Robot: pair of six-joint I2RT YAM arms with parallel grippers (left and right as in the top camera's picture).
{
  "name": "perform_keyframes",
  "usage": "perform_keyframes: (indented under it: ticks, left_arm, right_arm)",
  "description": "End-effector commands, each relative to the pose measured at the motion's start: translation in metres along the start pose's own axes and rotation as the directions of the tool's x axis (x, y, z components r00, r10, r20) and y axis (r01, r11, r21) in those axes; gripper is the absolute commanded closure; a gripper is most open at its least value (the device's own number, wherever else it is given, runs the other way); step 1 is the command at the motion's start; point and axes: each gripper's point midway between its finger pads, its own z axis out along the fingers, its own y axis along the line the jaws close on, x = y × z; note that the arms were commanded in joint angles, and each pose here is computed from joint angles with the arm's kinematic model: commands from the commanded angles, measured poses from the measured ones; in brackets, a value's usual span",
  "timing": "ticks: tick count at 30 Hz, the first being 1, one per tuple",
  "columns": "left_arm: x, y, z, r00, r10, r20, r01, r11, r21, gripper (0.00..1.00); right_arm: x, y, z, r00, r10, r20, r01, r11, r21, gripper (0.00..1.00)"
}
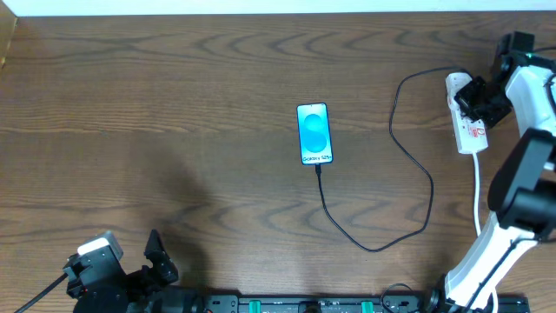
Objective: Plug charger to phone and switch on socket
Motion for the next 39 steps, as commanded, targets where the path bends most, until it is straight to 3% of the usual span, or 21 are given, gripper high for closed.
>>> perform_keyframes:
  ticks: [1,10,12,15,18,28,30,31,32,33,34,39]
  left_arm:
    - [-0.003,0.002,-0.003,1.0,-0.01,0.018,0.01,1.0,-0.006,0.02]
    - [-0.003,0.002,-0.003,1.0,-0.01,0.018,0.01,1.0,-0.006,0.02]
    - [-0.003,0.002,-0.003,1.0,-0.01,0.018,0.01,1.0,-0.006,0.02]
    - [-0.003,0.002,-0.003,1.0,-0.01,0.018,0.01,1.0,-0.006,0.02]
    - [-0.003,0.002,-0.003,1.0,-0.01,0.018,0.01,1.0,-0.006,0.02]
    - [-0.003,0.002,-0.003,1.0,-0.01,0.018,0.01,1.0,-0.006,0.02]
    - [-0.003,0.002,-0.003,1.0,-0.01,0.018,0.01,1.0,-0.006,0.02]
    - [-0.003,0.002,-0.003,1.0,-0.01,0.018,0.01,1.0,-0.006,0.02]
    - [-0.003,0.002,-0.003,1.0,-0.01,0.018,0.01,1.0,-0.006,0.02]
    - [-0.003,0.002,-0.003,1.0,-0.01,0.018,0.01,1.0,-0.006,0.02]
    - [-0.003,0.002,-0.003,1.0,-0.01,0.018,0.01,1.0,-0.006,0.02]
    - [-0.003,0.002,-0.003,1.0,-0.01,0.018,0.01,1.0,-0.006,0.02]
  right_arm:
    - [-0.024,0.001,-0.088,0.977,-0.053,0.206,0.065,0.997,-0.05,0.99]
    - [-0.005,0.007,-0.2,0.916,-0.112,0.384,0.186,0.969,-0.161,0.99]
    - [0.008,0.019,-0.214,0.898,-0.198,0.393,0.295,0.934,-0.203,0.99]
    - [0.058,0.06,-0.237,0.763,-0.488,0.423,0.633,0.695,-0.341,0.99]
    - [0.101,0.078,-0.249,0.642,-0.623,0.447,0.765,0.485,-0.423,0.99]
    - [0.118,0.051,-0.254,0.616,-0.677,0.403,0.787,0.543,-0.292,0.99]
    - [0.129,0.04,-0.274,0.607,-0.668,0.43,0.794,0.537,-0.287,0.89]
    - [0.134,0.035,-0.279,0.607,-0.667,0.432,0.794,0.536,-0.287,0.75]
    - [0.14,0.03,-0.284,0.606,-0.667,0.433,0.794,0.536,-0.286,0.53]
    - [0.148,0.022,-0.291,0.608,-0.668,0.43,0.793,0.537,-0.287,0.19]
    - [0.153,0.017,-0.295,0.607,-0.669,0.429,0.794,0.537,-0.287,0.01]
    - [0.177,-0.006,-0.312,0.608,-0.669,0.427,0.793,0.537,-0.287,0.01]
